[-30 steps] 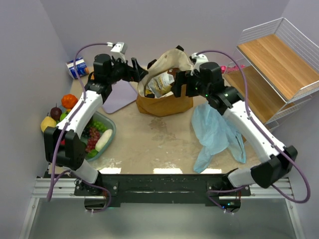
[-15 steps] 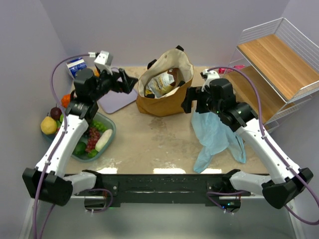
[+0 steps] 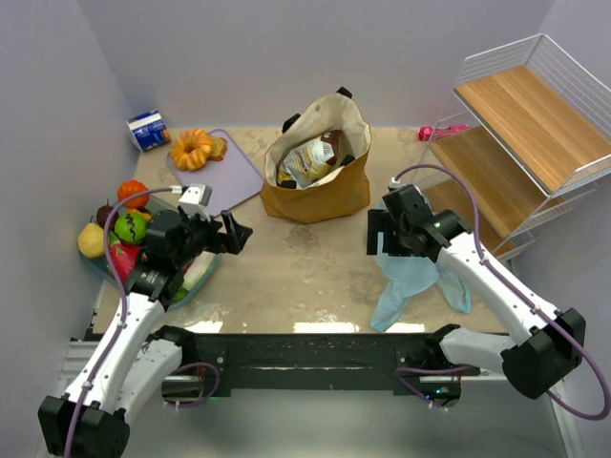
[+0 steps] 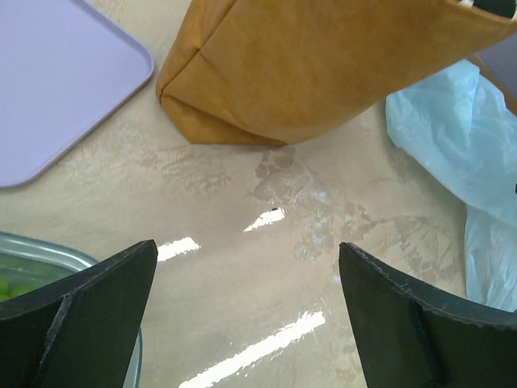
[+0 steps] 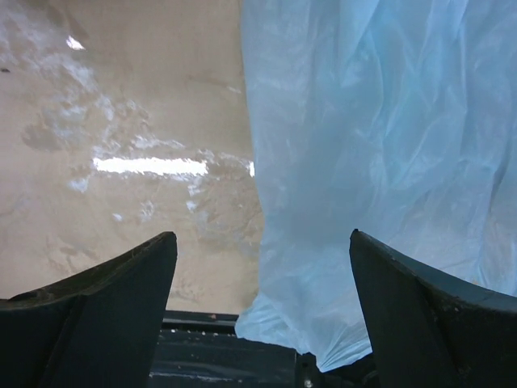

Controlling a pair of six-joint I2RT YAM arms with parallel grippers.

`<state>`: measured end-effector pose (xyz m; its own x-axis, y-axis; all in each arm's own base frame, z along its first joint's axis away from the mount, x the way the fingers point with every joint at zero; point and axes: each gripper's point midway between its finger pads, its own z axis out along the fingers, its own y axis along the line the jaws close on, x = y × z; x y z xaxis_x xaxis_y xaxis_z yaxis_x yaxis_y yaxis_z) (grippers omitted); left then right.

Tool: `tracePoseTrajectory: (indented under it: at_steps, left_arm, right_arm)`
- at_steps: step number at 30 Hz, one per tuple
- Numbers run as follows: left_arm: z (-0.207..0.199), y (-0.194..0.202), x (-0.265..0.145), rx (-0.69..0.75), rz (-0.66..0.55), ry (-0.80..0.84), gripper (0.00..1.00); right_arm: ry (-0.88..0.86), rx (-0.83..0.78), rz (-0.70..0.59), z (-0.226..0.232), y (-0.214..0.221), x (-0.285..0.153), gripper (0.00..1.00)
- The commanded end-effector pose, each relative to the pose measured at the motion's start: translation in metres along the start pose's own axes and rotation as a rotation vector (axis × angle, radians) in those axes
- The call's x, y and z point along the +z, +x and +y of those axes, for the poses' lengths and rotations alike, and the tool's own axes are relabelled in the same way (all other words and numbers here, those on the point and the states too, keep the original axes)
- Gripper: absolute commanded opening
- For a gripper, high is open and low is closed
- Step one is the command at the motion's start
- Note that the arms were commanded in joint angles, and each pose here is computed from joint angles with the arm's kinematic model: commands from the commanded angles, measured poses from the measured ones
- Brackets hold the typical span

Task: Place the mixed food into the grocery bags and tie them

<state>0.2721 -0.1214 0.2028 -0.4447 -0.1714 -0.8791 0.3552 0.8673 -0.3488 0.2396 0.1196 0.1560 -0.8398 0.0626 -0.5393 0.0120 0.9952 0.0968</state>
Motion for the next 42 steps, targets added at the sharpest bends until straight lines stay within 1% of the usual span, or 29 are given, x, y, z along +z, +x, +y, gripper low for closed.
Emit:
tracePoseTrajectory:
  at_steps: [1,3,4,6,8,12,14,16,19,20,21,22,23,24,25,26,27,28,29,31,32,34,35,37,38,39,41,42]
  left_arm:
    - [0.001,-0.006,-0.003,0.036,-0.051,-0.002,1.00]
    - [0.006,-0.002,-0.001,0.051,-0.027,-0.020,1.00]
    - [0.007,0.000,-0.001,0.056,-0.021,-0.023,1.00]
    - [0.008,0.000,0.000,0.064,-0.027,-0.022,1.00]
    - [0.007,0.001,0.000,0.069,-0.026,-0.014,1.00]
    - [-0.004,0.009,0.002,0.128,0.001,0.073,0.92]
    - [-0.005,0.010,0.002,0.141,0.004,0.079,0.91]
    - [-0.008,0.008,0.001,0.150,-0.009,0.084,0.90]
    - [-0.018,0.010,0.003,0.171,-0.006,0.089,0.88]
    - [-0.033,0.016,0.003,0.182,0.014,0.123,0.85]
    - [-0.035,0.013,0.004,0.190,0.004,0.096,0.85]
    - [-0.043,0.016,0.004,0.198,0.009,0.112,0.84]
    - [-0.057,0.019,0.004,0.202,0.013,0.153,0.84]
    - [-0.062,0.020,0.004,0.202,0.012,0.169,0.84]
    - [-0.069,0.021,0.003,0.205,0.015,0.193,0.84]
    - [-0.074,0.020,0.003,0.208,0.005,0.213,0.84]
    - [-0.079,0.021,0.002,0.211,0.008,0.237,0.85]
    - [-0.085,0.023,0.001,0.219,0.010,0.262,0.85]
    - [-0.089,0.022,0.001,0.221,0.004,0.279,0.85]
    - [-0.102,0.028,-0.004,0.223,0.014,0.349,0.86]
    - [-0.108,0.027,-0.005,0.209,0.004,0.380,0.86]
    - [-0.120,0.036,-0.010,0.188,0.021,0.451,0.86]
    - [-0.128,0.032,-0.012,0.160,0.000,0.482,0.86]
    - [-0.133,0.046,-0.014,0.121,0.022,0.518,0.86]
    - [-0.137,0.047,-0.015,0.085,0.012,0.538,0.85]
    - [-0.133,0.059,-0.014,0.067,0.029,0.531,0.86]
    - [-0.131,0.067,-0.013,0.045,0.037,0.515,0.86]
    - [-0.121,0.074,-0.009,0.039,0.040,0.459,0.86]
  right_arm:
    - [0.063,-0.025,0.116,-0.002,0.034,0.012,0.91]
    - [0.127,-0.043,0.139,-0.008,0.041,0.014,0.91]
    - [0.170,-0.072,0.125,-0.010,0.042,0.014,0.91]
    - [0.251,-0.091,0.153,-0.015,0.048,0.015,0.91]
    - [0.315,-0.123,0.151,-0.015,0.049,0.018,0.91]
    - [0.449,-0.199,0.177,-0.027,0.057,0.018,0.91]
    - [0.502,-0.217,0.156,-0.031,0.052,0.017,0.90]
    - [0.540,-0.239,0.167,-0.035,0.054,0.017,0.89]
    - [0.586,-0.266,0.167,-0.041,0.053,0.020,0.62]
    - [0.584,-0.284,0.176,-0.041,0.054,0.021,0.40]
    - [0.536,-0.286,0.186,-0.032,0.057,0.025,0.24]
    - [0.487,-0.292,0.189,-0.023,0.058,0.027,0.11]
    - [0.430,-0.311,0.193,-0.014,0.058,0.029,0.01]
    - [0.289,-0.276,0.199,0.014,0.062,0.034,0.00]
    - [0.195,-0.251,0.177,0.030,0.057,0.031,0.00]
    - [0.066,-0.218,0.129,0.056,0.047,0.032,0.00]
    - [-0.063,-0.192,0.149,0.080,0.049,0.026,0.00]
    - [-0.168,-0.165,0.125,0.098,0.044,0.015,0.00]
    - [-0.279,-0.127,0.071,0.123,0.029,0.010,0.00]
    - [-0.442,-0.084,0.049,0.153,0.020,-0.010,0.00]
    - [-0.514,-0.045,0.005,0.169,0.006,-0.016,0.00]
    - [-0.576,-0.011,-0.020,0.183,-0.004,-0.025,0.00]
    - [-0.618,0.014,-0.047,0.193,-0.012,-0.029,0.00]
    - [-0.647,0.041,-0.060,0.201,-0.018,-0.030,0.00]
    - [-0.679,0.057,-0.058,0.210,-0.021,-0.030,0.00]
    - [-0.696,0.064,-0.058,0.214,-0.022,-0.031,0.00]
    - [-0.757,0.067,-0.040,0.226,-0.023,-0.036,0.00]
    - [-0.763,0.066,-0.027,0.229,-0.021,-0.033,0.00]
